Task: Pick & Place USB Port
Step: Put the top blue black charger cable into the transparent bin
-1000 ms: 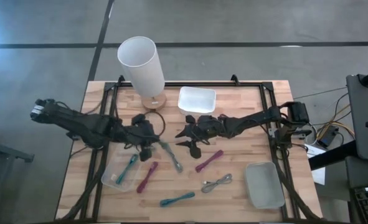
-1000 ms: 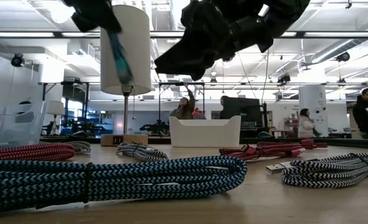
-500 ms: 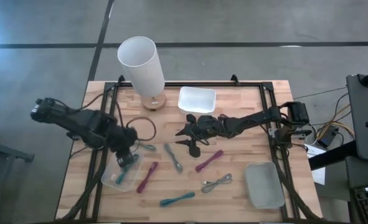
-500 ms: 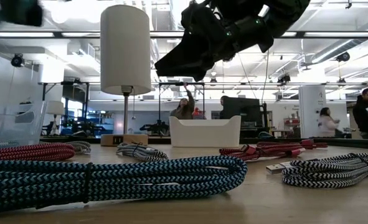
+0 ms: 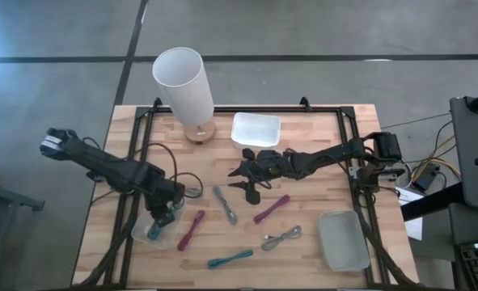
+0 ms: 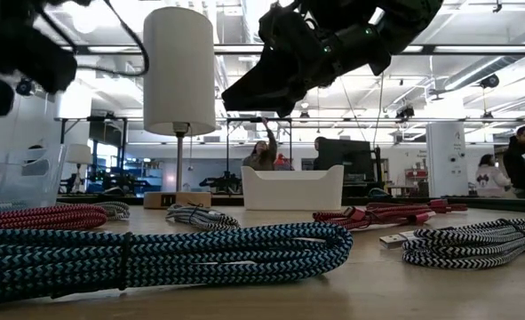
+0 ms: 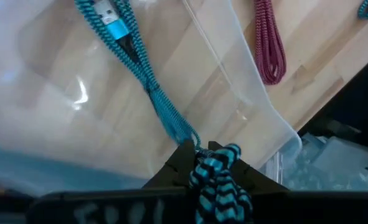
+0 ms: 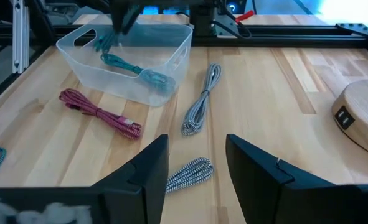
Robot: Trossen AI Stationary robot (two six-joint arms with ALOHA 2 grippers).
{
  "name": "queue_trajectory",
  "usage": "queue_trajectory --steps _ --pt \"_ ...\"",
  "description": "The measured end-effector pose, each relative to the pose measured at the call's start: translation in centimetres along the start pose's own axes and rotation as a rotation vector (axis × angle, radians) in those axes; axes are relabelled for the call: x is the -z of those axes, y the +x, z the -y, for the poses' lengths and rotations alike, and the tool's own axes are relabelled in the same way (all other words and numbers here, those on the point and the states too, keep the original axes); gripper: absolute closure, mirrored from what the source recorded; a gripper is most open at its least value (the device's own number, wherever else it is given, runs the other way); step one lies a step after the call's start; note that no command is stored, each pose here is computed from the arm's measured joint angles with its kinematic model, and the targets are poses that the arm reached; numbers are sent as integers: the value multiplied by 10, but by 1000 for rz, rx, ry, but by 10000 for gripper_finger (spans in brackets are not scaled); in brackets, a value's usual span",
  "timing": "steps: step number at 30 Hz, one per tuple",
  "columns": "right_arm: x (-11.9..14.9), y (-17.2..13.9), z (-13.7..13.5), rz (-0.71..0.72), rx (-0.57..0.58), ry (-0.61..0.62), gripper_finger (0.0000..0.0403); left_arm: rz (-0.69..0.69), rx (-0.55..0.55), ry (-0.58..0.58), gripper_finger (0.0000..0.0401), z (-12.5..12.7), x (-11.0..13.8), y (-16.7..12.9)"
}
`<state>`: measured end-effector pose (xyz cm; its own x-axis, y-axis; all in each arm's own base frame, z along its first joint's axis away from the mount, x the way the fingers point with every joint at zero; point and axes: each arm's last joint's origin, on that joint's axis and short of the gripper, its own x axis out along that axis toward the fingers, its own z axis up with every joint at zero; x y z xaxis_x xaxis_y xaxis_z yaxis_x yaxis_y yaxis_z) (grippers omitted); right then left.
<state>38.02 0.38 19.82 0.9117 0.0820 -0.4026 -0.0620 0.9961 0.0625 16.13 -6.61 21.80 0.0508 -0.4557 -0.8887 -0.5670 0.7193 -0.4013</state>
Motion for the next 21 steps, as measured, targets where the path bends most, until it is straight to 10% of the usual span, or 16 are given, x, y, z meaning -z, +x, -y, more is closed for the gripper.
queue_trajectory --steps 21 --pt "0 0 0 -3 1 0 248 1 -26 -76 332 -23 -3 31"
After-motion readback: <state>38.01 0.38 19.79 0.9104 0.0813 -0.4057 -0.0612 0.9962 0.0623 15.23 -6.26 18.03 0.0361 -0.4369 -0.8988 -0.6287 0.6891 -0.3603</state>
